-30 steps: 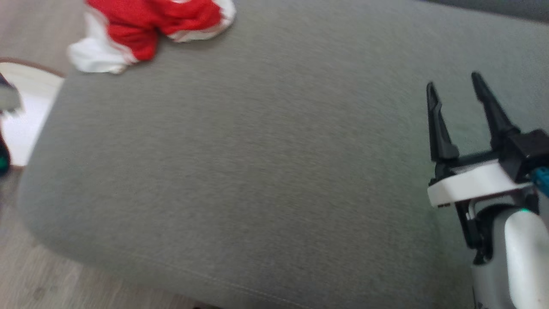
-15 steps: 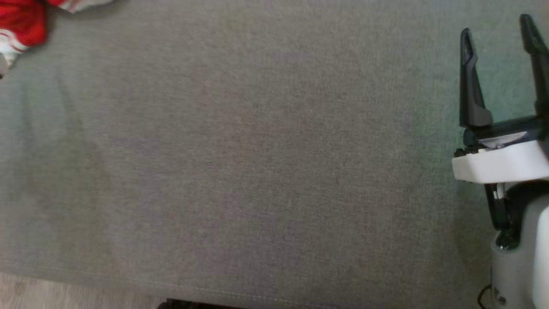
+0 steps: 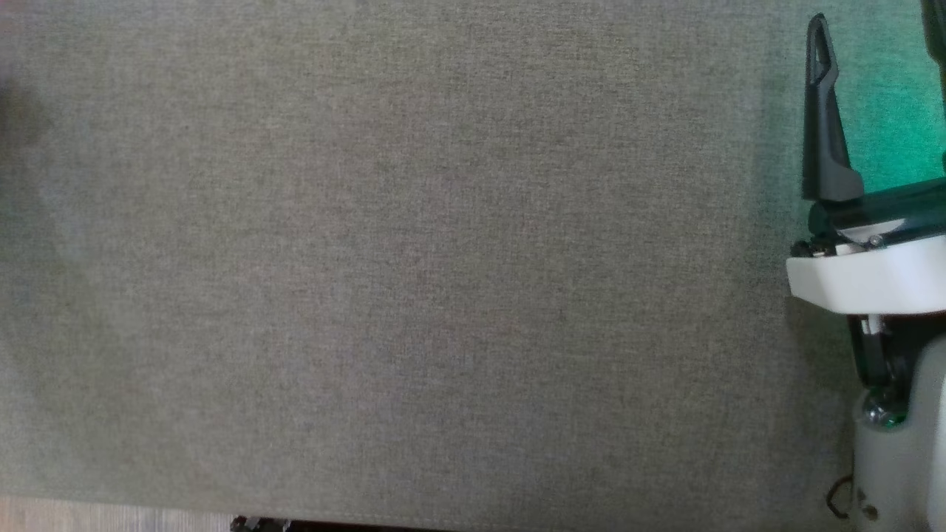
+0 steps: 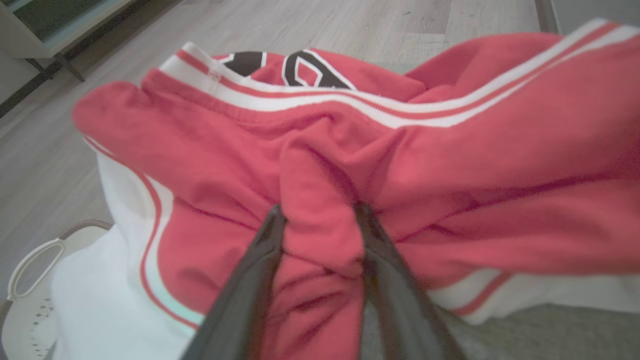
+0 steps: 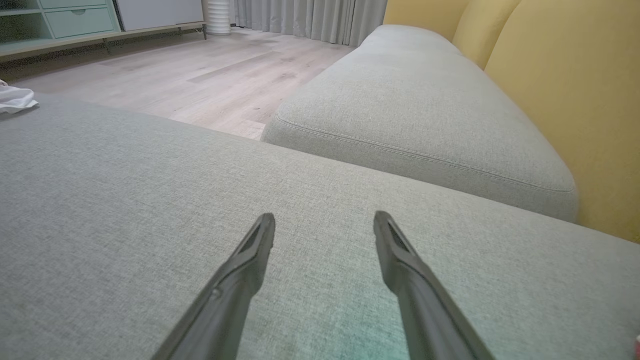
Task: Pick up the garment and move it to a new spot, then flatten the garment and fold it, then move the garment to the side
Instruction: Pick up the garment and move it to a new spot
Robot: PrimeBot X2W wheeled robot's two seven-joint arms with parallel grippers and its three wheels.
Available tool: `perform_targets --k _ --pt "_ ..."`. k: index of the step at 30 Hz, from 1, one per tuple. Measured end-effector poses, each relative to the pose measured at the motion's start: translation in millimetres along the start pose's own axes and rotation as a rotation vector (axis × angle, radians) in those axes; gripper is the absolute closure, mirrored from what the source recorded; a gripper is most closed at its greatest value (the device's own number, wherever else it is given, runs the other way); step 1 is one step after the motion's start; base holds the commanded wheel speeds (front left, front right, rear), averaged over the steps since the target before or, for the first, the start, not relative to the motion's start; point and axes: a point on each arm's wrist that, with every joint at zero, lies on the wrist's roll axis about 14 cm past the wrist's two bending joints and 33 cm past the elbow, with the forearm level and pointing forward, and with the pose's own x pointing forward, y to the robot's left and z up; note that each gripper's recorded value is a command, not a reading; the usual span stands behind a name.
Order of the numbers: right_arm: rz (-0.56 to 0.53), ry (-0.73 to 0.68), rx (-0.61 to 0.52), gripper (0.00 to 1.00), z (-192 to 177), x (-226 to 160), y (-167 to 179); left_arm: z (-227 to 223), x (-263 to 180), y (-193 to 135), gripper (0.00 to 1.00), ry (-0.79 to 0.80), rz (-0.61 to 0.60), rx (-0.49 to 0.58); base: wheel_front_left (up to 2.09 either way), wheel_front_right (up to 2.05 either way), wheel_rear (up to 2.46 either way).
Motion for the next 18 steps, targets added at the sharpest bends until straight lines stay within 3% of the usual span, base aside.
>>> perform_targets --k 1,12,18 --pt "-0.003 0.004 0.000 0.00 -2 0 -1 2 2 -1 1.00 -0.008 -0.001 -0.001 0.00 0.00 0.00" --pt "-0.004 -0.048 0.023 0.00 16 -5 -2 44 -19 -1 1.00 -0.168 -0.041 0.046 0.00 0.00 0.00" --pt "-0.013 -0.095 0.042 0.00 40 -18 -6 101 -53 -10 1.00 -0.316 -0.118 0.081 0.00 0.00 0.00"
